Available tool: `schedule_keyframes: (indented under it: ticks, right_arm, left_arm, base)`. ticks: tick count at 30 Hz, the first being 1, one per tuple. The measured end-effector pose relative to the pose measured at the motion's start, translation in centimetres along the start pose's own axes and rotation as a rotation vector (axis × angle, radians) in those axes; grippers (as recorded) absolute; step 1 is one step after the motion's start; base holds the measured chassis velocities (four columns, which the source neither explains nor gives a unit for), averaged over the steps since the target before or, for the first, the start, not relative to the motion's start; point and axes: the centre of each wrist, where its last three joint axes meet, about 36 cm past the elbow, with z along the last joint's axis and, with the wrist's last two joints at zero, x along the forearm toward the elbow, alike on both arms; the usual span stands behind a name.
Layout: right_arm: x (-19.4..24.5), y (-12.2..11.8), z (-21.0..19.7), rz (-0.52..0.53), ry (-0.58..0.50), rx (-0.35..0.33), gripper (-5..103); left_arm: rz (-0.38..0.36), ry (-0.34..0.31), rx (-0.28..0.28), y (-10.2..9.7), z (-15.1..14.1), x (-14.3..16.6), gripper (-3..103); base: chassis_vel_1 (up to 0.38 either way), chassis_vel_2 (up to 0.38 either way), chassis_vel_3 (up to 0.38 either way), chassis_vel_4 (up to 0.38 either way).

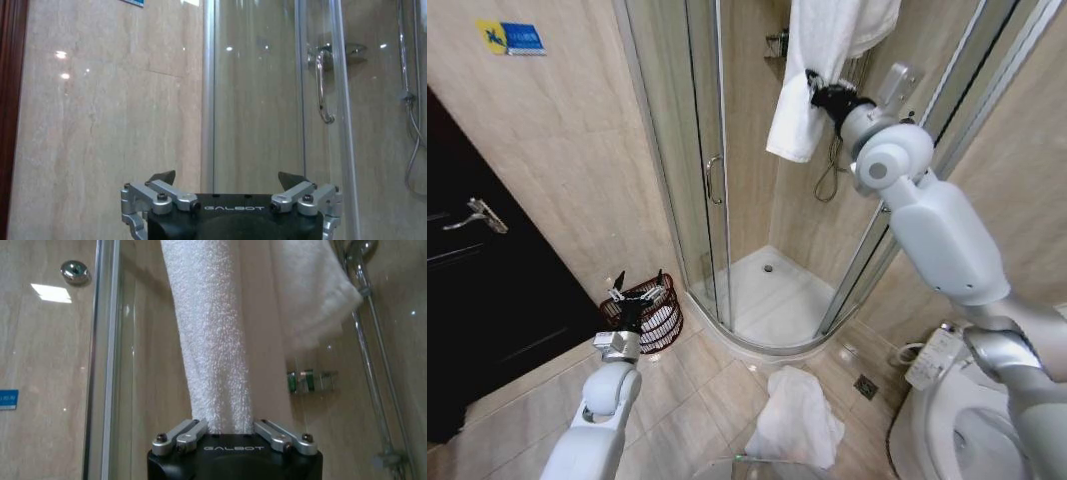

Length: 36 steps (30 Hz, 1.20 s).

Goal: Discard the used towel into the hamper.

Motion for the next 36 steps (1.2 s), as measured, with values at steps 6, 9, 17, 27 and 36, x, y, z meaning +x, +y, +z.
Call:
schedule_keyframes:
  ticks: [6, 9, 17, 27, 36]
  right_arm:
    - [1.1, -0.4, 2.0, 0.003, 0.032, -0.004, 9]
    - [2.6, -0.7, 3.8, 0.003, 0.056, -0.008, 9]
    - [5.5, -1.0, 6.9, 0.009, 0.100, -0.022, 9]
    - [9.5, -1.2, 12.4, 0.047, 0.189, -0.059, 9]
    - [13.1, -1.9, 17.1, 0.088, 0.244, -0.058, 9]
  left_arm:
    - [0.005, -0.002, 0.002, -0.2, 0.0, 0.0, 100]
    - [0.009, 0.000, 0.003, -0.2, 0.0, 0.1, 100]
    - [0.008, -0.002, -0.002, 0.0, -0.1, 0.3, 100]
    - [0.008, -0.007, 0.005, -0.1, 0.1, 0.5, 100]
    - [0.006, -0.007, 0.006, 0.2, 0.3, 0.5, 100]
  base:
    - [0.000, 0.000, 0.000, 0.000]
    - [0.000, 0.000, 0.000, 0.000]
    - [0.000, 0.000, 0.000, 0.000]
    - [0.000, 0.000, 0.000, 0.000]
    - [0.000, 0.000, 0.000, 0.000]
